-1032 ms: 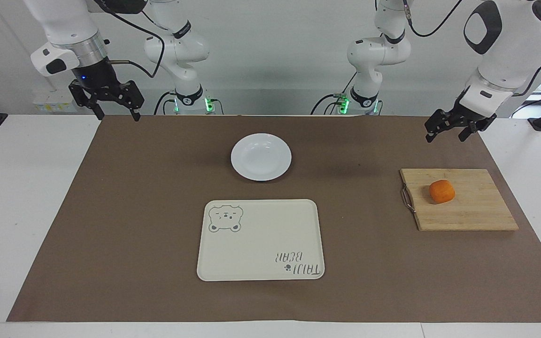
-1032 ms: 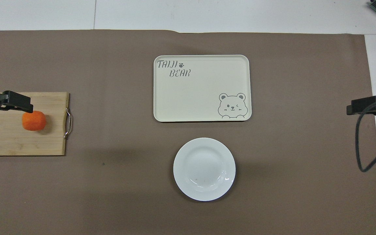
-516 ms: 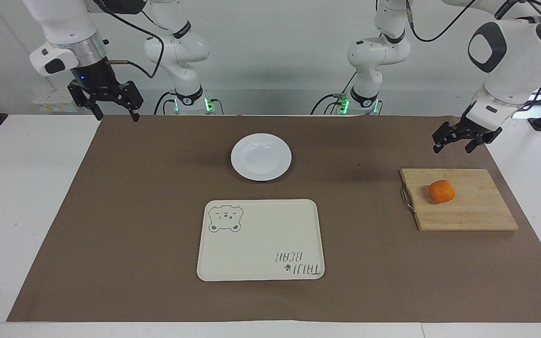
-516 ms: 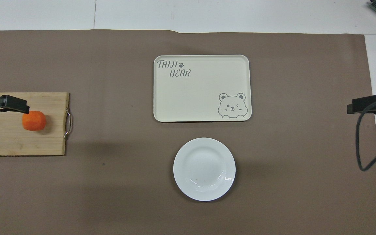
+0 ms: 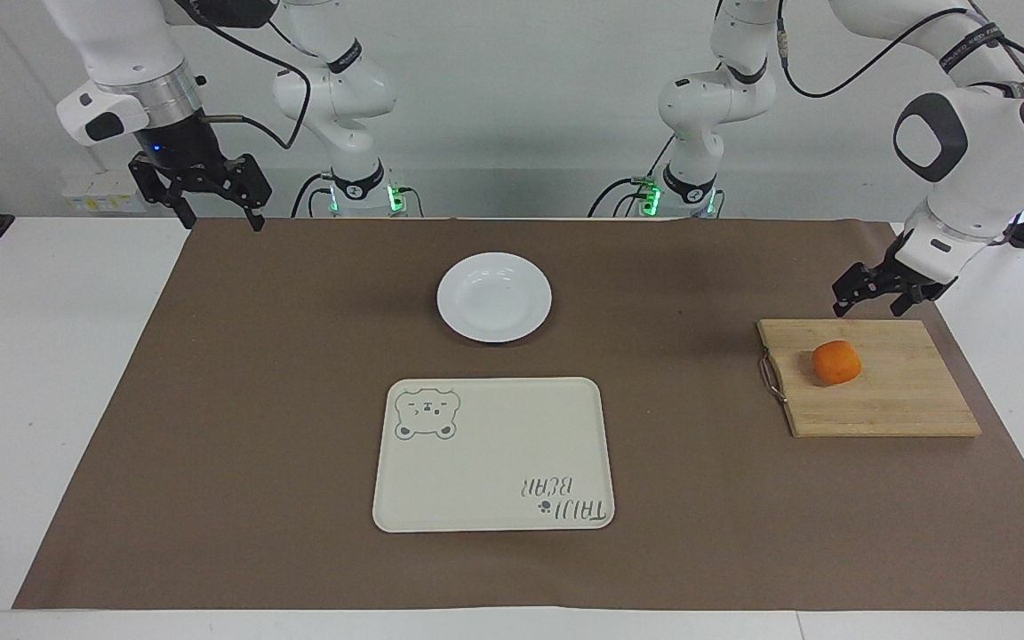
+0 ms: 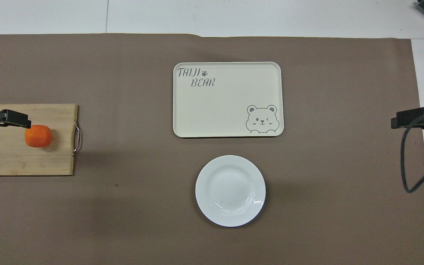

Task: Place orange and plate with both arms
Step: 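Lower the left gripper onto the orange and close it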

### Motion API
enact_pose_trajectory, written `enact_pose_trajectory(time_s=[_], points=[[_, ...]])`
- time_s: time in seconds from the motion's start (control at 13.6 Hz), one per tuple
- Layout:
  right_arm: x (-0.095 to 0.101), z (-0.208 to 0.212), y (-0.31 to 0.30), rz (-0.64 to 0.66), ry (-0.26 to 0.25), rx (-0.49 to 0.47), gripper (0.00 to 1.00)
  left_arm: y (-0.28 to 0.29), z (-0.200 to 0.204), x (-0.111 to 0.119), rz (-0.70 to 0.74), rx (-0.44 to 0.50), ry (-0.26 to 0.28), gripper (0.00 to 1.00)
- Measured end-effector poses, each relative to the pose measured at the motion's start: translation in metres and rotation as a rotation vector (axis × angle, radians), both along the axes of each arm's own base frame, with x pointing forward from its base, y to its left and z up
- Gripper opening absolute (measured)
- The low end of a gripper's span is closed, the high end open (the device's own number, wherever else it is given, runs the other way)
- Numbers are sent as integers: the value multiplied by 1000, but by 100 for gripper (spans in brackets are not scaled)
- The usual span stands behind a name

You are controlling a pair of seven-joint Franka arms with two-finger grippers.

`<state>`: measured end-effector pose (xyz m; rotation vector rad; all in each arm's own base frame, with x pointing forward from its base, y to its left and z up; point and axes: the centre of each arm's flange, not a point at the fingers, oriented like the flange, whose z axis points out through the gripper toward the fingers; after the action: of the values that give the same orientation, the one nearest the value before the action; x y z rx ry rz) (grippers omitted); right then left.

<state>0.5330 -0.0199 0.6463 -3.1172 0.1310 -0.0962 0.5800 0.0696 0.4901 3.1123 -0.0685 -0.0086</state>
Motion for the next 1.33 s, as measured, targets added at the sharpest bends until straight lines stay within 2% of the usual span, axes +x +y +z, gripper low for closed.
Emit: enact_pose_trajectory(time_s=[0.37, 1.33], points=[[3, -1, 0, 0, -12, -1, 100, 32, -55, 10, -9, -4, -1, 100], [6, -4, 1, 0, -15, -2, 100, 35, -171, -15, 9, -4, -3, 100]])
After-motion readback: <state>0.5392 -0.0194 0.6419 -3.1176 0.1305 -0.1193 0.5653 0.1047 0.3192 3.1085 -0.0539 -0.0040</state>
